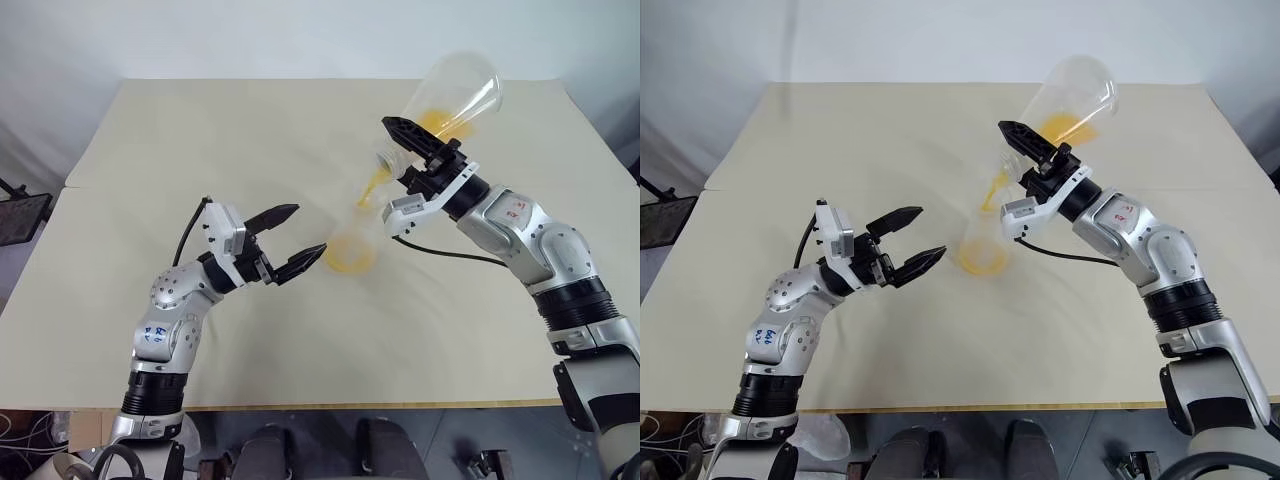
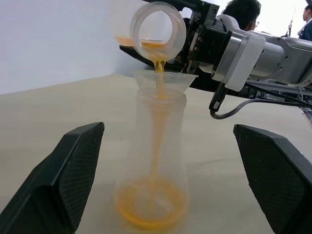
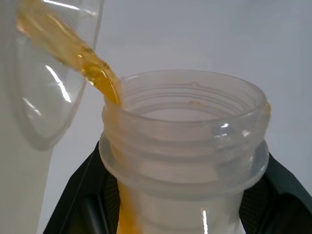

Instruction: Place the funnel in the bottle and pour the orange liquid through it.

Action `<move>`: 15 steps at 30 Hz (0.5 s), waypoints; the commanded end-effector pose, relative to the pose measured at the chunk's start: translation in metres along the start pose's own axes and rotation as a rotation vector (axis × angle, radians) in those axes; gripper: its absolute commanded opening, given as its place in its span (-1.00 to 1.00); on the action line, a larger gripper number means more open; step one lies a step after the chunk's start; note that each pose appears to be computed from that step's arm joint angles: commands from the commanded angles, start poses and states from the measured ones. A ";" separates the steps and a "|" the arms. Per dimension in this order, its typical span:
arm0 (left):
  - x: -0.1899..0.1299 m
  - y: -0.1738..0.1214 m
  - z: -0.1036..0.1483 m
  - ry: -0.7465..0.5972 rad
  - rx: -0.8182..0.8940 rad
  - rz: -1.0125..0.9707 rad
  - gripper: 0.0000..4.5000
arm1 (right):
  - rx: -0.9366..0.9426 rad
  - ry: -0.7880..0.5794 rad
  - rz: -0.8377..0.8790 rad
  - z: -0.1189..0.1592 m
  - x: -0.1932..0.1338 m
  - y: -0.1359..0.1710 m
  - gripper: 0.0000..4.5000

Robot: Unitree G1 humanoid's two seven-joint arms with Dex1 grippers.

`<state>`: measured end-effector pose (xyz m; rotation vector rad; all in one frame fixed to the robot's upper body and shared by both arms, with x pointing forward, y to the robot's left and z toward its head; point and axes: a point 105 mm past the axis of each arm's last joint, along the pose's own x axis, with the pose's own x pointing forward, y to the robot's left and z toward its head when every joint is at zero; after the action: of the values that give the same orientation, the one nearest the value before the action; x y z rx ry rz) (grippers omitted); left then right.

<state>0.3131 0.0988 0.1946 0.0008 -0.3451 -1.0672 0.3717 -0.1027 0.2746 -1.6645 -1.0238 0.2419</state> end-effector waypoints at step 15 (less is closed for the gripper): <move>0.003 -0.002 0.008 -0.028 0.034 -0.012 1.00 | -0.052 0.005 -0.066 -0.006 0.001 -0.022 0.12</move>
<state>0.3130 0.0988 0.1946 0.0025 -0.3456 -1.0673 0.3718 -0.1035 0.2749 -1.6728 -1.0267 0.2345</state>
